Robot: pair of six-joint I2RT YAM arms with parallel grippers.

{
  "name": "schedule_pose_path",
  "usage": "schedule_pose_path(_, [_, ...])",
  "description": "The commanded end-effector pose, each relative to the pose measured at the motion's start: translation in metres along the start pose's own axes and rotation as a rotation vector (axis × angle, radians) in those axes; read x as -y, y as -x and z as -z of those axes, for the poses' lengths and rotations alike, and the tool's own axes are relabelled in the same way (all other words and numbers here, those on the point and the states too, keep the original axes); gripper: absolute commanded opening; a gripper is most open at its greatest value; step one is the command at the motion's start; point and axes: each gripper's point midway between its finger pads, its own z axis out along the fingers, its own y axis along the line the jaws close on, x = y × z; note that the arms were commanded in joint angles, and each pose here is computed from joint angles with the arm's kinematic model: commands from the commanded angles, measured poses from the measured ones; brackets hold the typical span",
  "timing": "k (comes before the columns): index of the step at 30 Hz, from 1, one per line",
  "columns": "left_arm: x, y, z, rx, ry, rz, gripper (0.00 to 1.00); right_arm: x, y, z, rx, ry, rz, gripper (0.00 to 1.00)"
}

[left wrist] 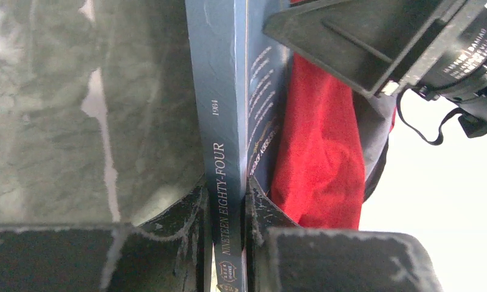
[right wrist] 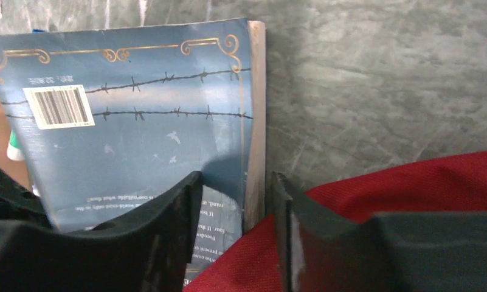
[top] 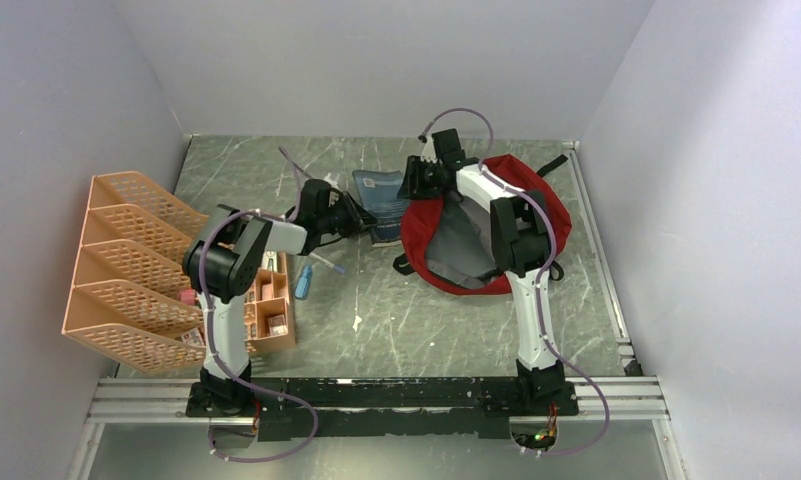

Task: Pack the student bag
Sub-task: Pick up the book from the center of the board.

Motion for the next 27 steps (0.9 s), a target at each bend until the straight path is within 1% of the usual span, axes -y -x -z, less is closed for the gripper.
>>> schedule_pose_path(1, [0.073, 0.027, 0.02, 0.074, -0.13, -0.217, 0.05, -0.033, 0.047, 0.037, 0.121, 0.009, 0.048, 0.54])
schedule_pose_path(2, [0.078, 0.031, 0.024, 0.089, -0.126, -0.242, 0.05, -0.039, 0.056, 0.045, 0.151, 0.018, 0.058, 0.58])
schedule_pose_path(4, [0.09, 0.042, 0.033, 0.122, -0.117, -0.307, 0.05, -0.054, 0.07, 0.063, 0.214, 0.048, 0.088, 0.61])
schedule_pose_path(9, [0.128, 0.067, 0.067, 0.209, -0.111, -0.522, 0.05, -0.083, 0.092, 0.111, 0.355, 0.096, 0.134, 0.63])
schedule_pose_path(13, [0.149, 0.081, 0.107, 0.339, -0.108, -0.721, 0.05, -0.111, 0.098, 0.15, 0.465, 0.167, 0.142, 0.64])
schedule_pose_path(17, [0.168, 0.08, 0.155, 0.48, -0.153, -0.907, 0.05, -0.141, 0.098, 0.202, 0.604, 0.262, 0.152, 0.66])
schedule_pose_path(21, [0.189, 0.068, 0.205, 0.606, -0.226, -1.105, 0.05, -0.163, 0.086, 0.24, 0.66, 0.316, 0.136, 0.68])
schedule_pose_path(23, [0.195, 0.06, 0.219, 0.626, -0.255, -1.17, 0.05, -0.177, 0.078, 0.257, 0.686, 0.357, 0.173, 0.68])
schedule_pose_path(24, [0.198, 0.055, 0.224, 0.616, -0.272, -1.195, 0.05, -0.184, 0.071, 0.263, 0.698, 0.389, 0.203, 0.68])
schedule_pose_path(25, [0.201, 0.05, 0.228, 0.603, -0.29, -1.251, 0.05, -0.19, 0.064, 0.269, 0.709, 0.421, 0.238, 0.69])
schedule_pose_path(27, [0.208, 0.037, 0.234, 0.561, -0.342, -1.319, 0.05, -0.205, 0.052, 0.285, 0.752, 0.487, 0.334, 0.73])
